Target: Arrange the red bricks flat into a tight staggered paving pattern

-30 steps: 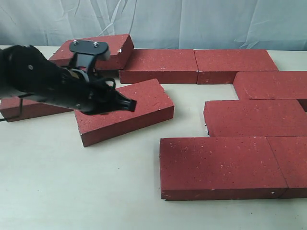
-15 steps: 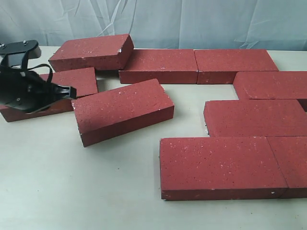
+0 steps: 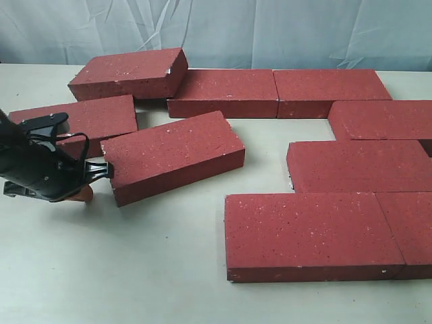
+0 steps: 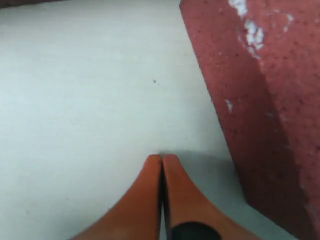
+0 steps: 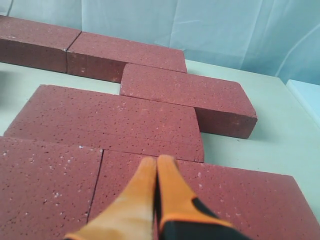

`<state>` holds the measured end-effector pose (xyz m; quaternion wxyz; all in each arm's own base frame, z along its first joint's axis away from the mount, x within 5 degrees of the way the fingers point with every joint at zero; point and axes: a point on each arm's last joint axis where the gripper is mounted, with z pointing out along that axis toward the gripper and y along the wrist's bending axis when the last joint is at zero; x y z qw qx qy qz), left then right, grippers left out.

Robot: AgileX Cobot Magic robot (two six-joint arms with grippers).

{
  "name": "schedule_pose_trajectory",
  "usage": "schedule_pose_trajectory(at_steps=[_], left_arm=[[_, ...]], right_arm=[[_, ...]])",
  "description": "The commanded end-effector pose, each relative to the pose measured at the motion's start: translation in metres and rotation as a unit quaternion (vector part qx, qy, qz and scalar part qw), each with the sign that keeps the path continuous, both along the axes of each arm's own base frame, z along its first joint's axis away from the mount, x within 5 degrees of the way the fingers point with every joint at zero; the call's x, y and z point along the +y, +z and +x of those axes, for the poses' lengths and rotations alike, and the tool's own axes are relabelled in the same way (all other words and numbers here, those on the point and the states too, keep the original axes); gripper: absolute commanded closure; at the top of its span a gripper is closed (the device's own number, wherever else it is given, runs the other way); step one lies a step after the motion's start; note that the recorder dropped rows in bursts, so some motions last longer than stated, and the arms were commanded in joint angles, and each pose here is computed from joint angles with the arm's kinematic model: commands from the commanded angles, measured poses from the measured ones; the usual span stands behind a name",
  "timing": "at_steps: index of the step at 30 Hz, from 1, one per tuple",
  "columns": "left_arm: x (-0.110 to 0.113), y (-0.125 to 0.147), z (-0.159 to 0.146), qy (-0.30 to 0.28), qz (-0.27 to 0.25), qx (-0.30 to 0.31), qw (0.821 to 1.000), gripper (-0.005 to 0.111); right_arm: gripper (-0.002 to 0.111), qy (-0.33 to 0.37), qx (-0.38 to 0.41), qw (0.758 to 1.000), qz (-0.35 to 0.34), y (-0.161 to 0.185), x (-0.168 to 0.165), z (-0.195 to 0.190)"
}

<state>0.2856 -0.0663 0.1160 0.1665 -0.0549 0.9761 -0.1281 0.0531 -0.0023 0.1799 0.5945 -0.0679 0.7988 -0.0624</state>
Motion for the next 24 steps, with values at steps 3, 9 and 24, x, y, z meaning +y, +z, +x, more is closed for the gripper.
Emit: schedule_pose_trajectory(at_steps=[3,9,24], left_arm=[[0.000,-0.009,0.009,0.032,-0.008,-0.001,0.999,0.107],[-0.017,-0.013,0.022,0.022,-0.019,-0.010,1.000,0.107],[-0.061,-0.016,0.068,0.001,-0.031,-0.059,0.998,0.107]], right_arm=[[0.109,-0.001,-0.007,1.000,0.001,0.001,0.000,0.000],[0.109,-0.001,-0.006,1.000,0.001,0.000,0.000,0.000],[0.109,-0.001,-0.006,1.000,0.001,0.000,0.000,0.000]])
